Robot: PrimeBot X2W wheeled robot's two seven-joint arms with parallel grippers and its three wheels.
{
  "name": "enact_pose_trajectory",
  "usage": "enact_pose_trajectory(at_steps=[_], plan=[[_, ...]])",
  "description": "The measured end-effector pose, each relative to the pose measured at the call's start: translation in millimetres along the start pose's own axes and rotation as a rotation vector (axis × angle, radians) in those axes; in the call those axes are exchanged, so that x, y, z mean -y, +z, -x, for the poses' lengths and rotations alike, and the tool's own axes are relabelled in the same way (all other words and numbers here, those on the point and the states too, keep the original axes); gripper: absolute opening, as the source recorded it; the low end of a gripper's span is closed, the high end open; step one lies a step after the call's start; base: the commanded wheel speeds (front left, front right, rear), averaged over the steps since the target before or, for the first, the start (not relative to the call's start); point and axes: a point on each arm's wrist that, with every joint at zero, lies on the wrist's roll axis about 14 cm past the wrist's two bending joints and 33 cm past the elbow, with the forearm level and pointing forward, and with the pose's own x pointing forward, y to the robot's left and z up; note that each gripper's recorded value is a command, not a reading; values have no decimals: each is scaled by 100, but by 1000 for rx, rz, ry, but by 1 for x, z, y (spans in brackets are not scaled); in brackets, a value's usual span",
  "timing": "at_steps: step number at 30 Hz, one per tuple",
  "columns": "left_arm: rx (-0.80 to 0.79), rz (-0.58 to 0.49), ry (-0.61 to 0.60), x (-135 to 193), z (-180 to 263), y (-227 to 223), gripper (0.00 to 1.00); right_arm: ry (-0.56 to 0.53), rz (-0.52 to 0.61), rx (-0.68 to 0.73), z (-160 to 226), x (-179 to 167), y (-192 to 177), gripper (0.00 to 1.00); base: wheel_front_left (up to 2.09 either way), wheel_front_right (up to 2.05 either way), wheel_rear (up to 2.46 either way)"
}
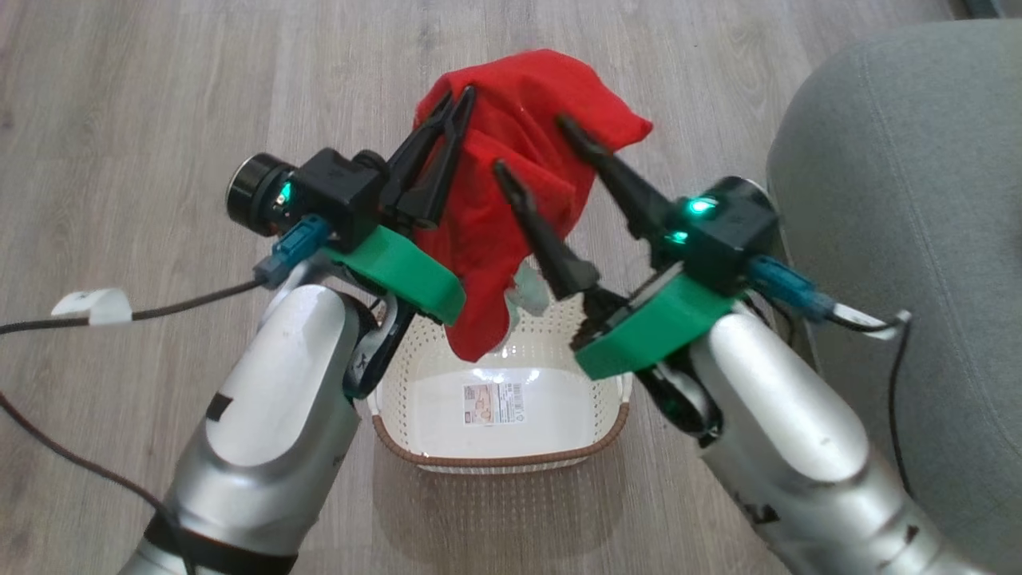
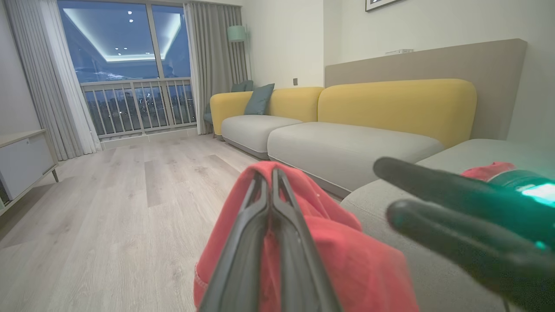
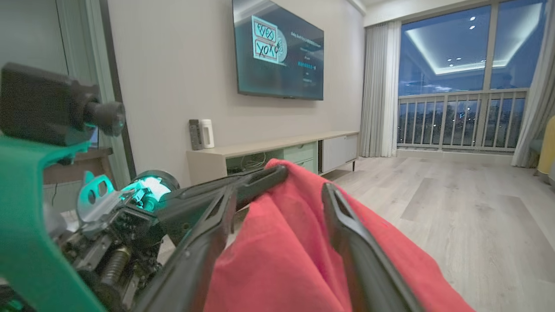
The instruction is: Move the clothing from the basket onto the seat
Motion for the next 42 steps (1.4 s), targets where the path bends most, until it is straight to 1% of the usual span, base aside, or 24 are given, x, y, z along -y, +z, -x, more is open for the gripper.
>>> enact_pose_trajectory(at_steps=[3, 6, 15, 21, 22, 23, 24, 25, 29, 34, 35, 36, 42], plan=[[-7, -1, -7, 2, 1, -3, 0, 54, 7, -55, -6, -12, -16, 100, 0, 0, 0], [-14, -1, -18, 5, 2, -5, 0, 82, 12, -127, -5, -18, -38, 100, 0, 0, 0], [-32, 2, -45, 13, 6, -11, 0, 75, 73, -263, -3, -4, -78, 100, 0, 0, 0], [-54, 13, -65, 19, 9, -17, 0, 76, 69, -316, -4, -1, -94, 100, 0, 0, 0], [-56, 12, -65, 19, 10, -18, 0, 72, 62, -320, -5, 1, -95, 91, 0, 0, 0], [-60, 13, -64, 19, 11, -19, 0, 68, 56, -324, -6, 2, -97, 45, 0, 0, 0], [-66, 18, -63, 19, 12, -21, 0, 66, 52, -327, -6, 3, -98, 9, 0, 0, 0], [-73, 19, -62, 18, 13, -22, 0, 63, 46, -328, -7, 3, -99, 0, 0, 0, 0], [-85, 19, -59, 16, 16, -27, 0, 49, 32, -319, -10, 6, -98, 0, 0, 0, 0], [-90, 23, -64, 18, 15, -30, 0, 18, 36, -285, -12, 16, -87, 0, 0, 0, 0], [-91, 24, -67, 19, 14, -30, 40, 12, 38, -282, -11, 18, -86, 0, 0, 0, 0], [-93, 27, -69, 20, 14, -31, 100, 4, 39, -280, -9, 20, -85, 0, 0, 0, 0], [-122, 49, -107, 31, 11, -44, 100, -93, 62, -272, 8, 48, -79, 0, 0, 0, 0]])
